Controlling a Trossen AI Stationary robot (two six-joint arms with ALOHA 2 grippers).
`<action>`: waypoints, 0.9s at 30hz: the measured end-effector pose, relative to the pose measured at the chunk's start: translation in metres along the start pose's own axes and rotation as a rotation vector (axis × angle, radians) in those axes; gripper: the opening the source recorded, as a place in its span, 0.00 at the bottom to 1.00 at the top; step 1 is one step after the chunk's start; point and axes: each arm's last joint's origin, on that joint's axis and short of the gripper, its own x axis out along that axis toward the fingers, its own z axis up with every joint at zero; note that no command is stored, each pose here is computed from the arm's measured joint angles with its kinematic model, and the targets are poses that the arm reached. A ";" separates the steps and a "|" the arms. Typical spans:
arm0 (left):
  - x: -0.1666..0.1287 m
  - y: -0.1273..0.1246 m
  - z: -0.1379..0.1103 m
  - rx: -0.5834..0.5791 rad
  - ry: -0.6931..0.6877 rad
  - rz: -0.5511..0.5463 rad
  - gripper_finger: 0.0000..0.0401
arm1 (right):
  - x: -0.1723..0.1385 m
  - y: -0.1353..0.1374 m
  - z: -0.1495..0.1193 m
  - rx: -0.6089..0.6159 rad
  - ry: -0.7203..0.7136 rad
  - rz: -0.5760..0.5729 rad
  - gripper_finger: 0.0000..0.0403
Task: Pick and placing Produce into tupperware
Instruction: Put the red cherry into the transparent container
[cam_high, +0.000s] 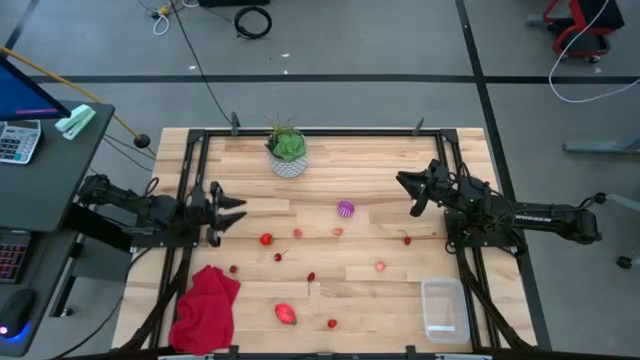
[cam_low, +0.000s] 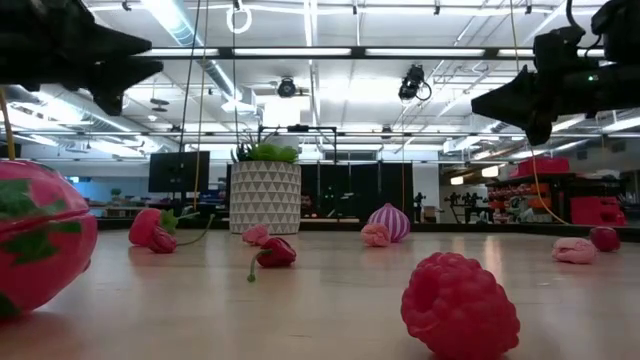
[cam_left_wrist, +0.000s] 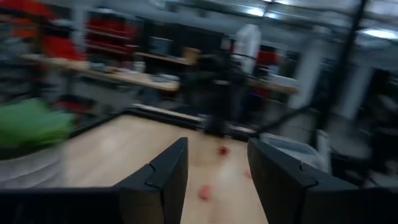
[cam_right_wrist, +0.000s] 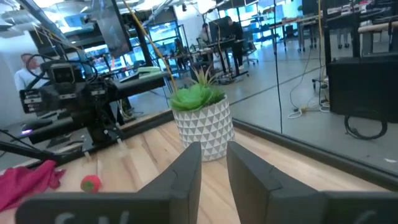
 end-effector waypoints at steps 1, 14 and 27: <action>0.000 0.001 0.000 -0.016 -0.007 0.038 0.43 | 0.000 0.000 0.000 0.003 -0.001 0.000 0.21; 0.005 -0.008 0.056 -0.137 -0.106 0.130 0.43 | 0.000 -0.001 -0.002 0.000 0.023 -0.005 0.21; 0.072 -0.046 0.042 -0.142 0.220 0.325 0.43 | -0.002 -0.003 -0.017 0.025 0.191 0.015 0.21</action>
